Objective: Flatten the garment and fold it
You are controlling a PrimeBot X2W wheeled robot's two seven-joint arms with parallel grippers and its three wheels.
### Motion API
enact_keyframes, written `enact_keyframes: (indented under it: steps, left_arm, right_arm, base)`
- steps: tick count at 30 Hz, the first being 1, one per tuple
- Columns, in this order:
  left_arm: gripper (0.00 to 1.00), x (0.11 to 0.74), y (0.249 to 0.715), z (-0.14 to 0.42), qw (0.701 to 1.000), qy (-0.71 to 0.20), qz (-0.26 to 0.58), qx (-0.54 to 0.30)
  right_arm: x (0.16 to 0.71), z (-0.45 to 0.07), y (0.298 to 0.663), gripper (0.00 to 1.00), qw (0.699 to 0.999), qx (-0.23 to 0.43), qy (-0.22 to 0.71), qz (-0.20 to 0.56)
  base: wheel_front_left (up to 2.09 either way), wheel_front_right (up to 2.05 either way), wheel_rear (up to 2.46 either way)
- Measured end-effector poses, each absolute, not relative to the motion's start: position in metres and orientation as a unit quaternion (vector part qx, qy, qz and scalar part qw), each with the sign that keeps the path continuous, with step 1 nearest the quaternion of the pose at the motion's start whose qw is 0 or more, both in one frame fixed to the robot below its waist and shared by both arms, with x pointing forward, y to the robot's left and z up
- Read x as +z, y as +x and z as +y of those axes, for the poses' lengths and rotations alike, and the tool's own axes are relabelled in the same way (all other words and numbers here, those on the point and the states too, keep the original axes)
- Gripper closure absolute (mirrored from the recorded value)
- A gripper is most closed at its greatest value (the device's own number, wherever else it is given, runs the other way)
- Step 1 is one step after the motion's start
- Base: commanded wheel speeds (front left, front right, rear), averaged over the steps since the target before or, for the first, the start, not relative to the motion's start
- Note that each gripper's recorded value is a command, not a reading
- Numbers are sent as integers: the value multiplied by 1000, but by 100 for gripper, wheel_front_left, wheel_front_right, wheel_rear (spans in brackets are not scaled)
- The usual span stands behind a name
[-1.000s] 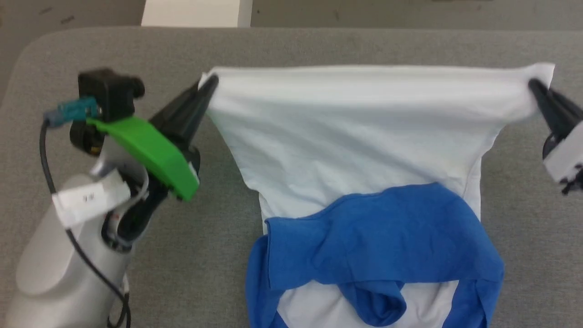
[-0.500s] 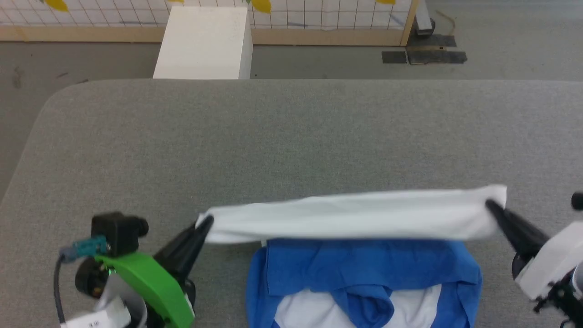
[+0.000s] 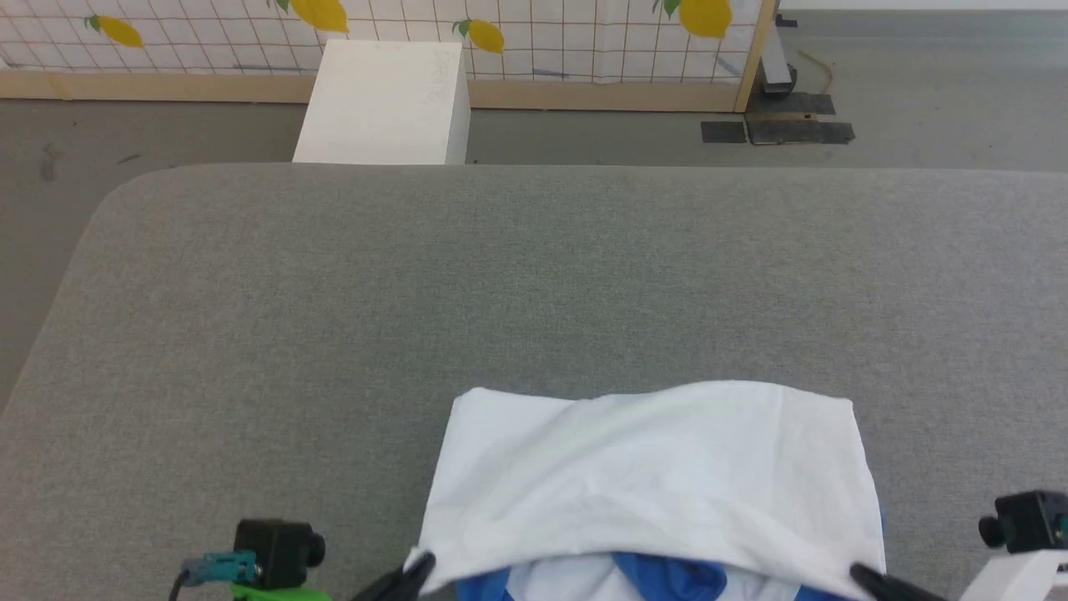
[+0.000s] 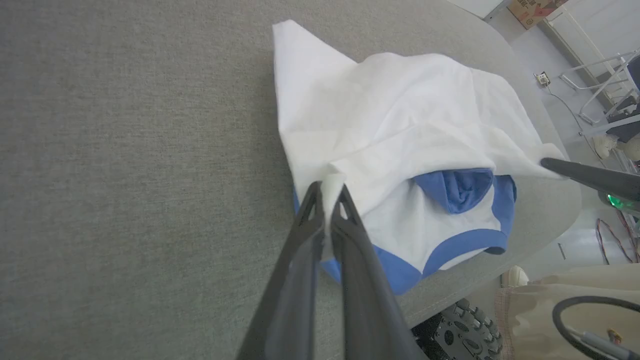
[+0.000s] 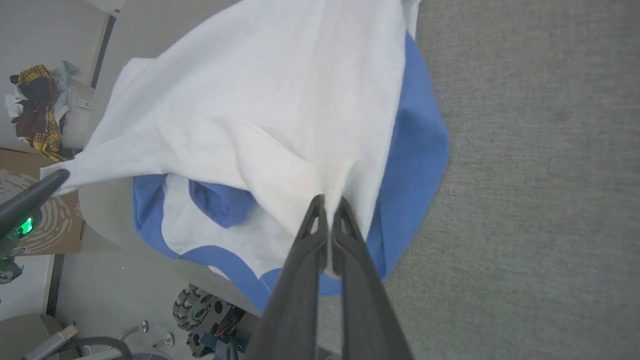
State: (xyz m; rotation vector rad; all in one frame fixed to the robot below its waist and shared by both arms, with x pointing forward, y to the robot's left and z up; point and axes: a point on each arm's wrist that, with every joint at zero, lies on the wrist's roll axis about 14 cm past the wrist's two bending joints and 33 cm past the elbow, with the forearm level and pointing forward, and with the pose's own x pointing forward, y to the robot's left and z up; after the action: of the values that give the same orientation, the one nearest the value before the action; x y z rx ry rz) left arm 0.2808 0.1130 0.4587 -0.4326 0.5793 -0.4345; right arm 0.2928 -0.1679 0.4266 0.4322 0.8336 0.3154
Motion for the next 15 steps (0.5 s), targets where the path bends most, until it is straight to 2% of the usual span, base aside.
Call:
enact_keyframes:
  steps: [8,15]
  left_arm:
    - [100,433,235,105,862,-257,385,-206]
    - [100,424,228,107,855,-262,402,-196]
  right_arm:
    - [402,-181,258,100,848,128,212,468]
    - [398,-186,255,100,851,115,206,469]
  base:
    - [0,0,0]
    - [0,0,0]
